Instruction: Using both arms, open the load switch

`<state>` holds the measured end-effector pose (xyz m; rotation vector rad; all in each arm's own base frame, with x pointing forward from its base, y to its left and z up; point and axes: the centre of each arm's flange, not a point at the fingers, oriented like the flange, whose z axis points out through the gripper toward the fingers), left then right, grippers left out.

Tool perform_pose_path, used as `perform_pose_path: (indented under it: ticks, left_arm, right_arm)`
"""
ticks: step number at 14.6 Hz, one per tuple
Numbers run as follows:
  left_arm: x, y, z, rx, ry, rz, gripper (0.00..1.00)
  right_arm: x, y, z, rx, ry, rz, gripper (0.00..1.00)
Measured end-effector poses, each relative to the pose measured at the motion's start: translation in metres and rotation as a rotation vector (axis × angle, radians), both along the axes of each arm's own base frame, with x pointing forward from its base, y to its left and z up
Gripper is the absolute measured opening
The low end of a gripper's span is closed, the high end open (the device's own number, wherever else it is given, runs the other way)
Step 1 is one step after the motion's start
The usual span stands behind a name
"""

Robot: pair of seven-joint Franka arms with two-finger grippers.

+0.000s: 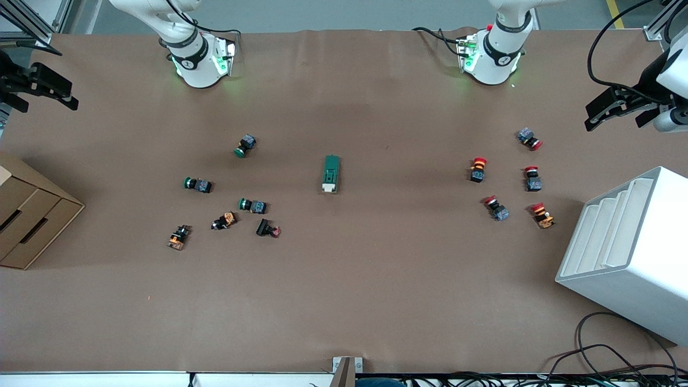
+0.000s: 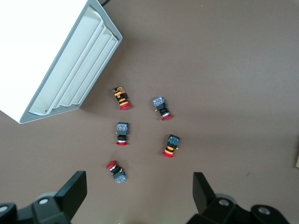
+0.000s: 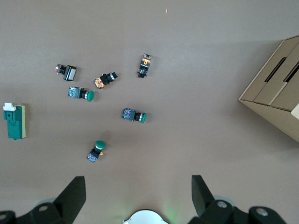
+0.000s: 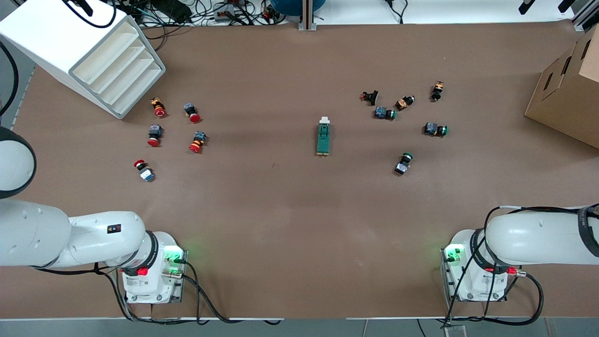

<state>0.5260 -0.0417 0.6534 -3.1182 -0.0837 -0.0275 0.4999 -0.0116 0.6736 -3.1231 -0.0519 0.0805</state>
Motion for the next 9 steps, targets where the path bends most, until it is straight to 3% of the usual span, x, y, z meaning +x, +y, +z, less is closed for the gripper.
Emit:
perform_pose_path:
  ticks: [9]
  left_arm:
    - [0.011,-0.005,-0.005,-0.008,0.006,-0.017,1.0]
  right_arm:
    - [0.0,0.0,0.0,0.0,0.0,0.0,1.0]
